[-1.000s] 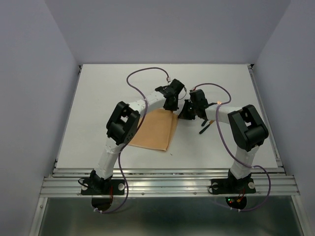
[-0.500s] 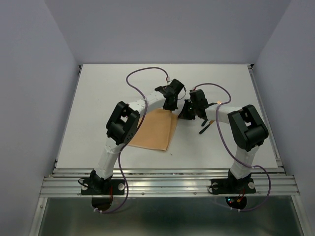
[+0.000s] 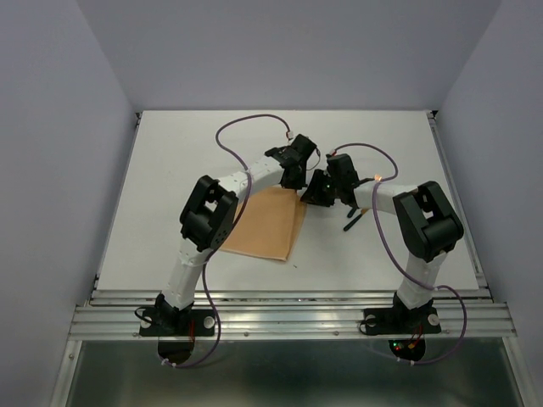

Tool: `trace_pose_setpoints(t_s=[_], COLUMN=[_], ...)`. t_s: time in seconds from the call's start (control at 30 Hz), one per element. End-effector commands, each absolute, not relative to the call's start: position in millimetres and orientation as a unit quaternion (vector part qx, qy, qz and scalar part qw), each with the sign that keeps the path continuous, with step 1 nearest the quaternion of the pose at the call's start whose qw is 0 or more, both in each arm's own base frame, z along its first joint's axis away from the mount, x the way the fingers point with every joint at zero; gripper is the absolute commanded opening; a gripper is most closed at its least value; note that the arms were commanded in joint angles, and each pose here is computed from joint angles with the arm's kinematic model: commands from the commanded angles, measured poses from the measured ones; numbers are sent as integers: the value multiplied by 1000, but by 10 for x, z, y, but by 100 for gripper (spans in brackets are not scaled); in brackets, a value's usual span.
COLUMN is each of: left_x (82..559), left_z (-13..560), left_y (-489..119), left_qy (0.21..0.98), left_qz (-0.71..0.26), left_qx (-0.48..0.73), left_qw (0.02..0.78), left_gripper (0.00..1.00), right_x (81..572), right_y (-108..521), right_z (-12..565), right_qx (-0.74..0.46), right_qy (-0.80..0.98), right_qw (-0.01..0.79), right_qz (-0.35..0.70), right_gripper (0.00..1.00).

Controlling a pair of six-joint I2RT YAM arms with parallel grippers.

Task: Fold the napkin into a case and place the utensils inside
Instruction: Smooth out the lower triangle-folded napkin at the center of the board.

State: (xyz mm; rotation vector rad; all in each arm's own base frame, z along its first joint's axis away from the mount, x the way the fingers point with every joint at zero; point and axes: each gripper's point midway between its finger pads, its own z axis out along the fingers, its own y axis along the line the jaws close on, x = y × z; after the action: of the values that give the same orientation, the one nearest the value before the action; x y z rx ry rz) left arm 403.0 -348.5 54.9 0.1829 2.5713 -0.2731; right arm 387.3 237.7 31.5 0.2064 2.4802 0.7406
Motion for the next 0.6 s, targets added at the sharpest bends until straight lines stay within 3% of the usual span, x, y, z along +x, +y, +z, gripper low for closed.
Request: trace_pose_setpoints(t_s=[0.0,0.1,0.23,0.33,0.57], left_x=[4023,4022,4016,3999,3981], left_z=[960,1026,1106,1120,1179], left_y=[-3511,-3536,-3561,-3575,-3602], left_qy=[943,941,938,938,937], left_qz=[-126,-136,-146,-151,-163], left_qx=[64,64,65,67,66], left_qw=[301,303,306,303,303], left_gripper=[0,0,0,0,0], right_x=[3846,3848,3843,3858,3926], right_y=[2358,2354,2339,2344,2332], right_z=[363,299,197,184,219], right_qx=[75,73,75,75,80], right_qy=[917,920,923,923,921], right_qw=[282,278,272,273,283], right_qz=[272,268,261,261,254], right_gripper=[42,39,13,1,1])
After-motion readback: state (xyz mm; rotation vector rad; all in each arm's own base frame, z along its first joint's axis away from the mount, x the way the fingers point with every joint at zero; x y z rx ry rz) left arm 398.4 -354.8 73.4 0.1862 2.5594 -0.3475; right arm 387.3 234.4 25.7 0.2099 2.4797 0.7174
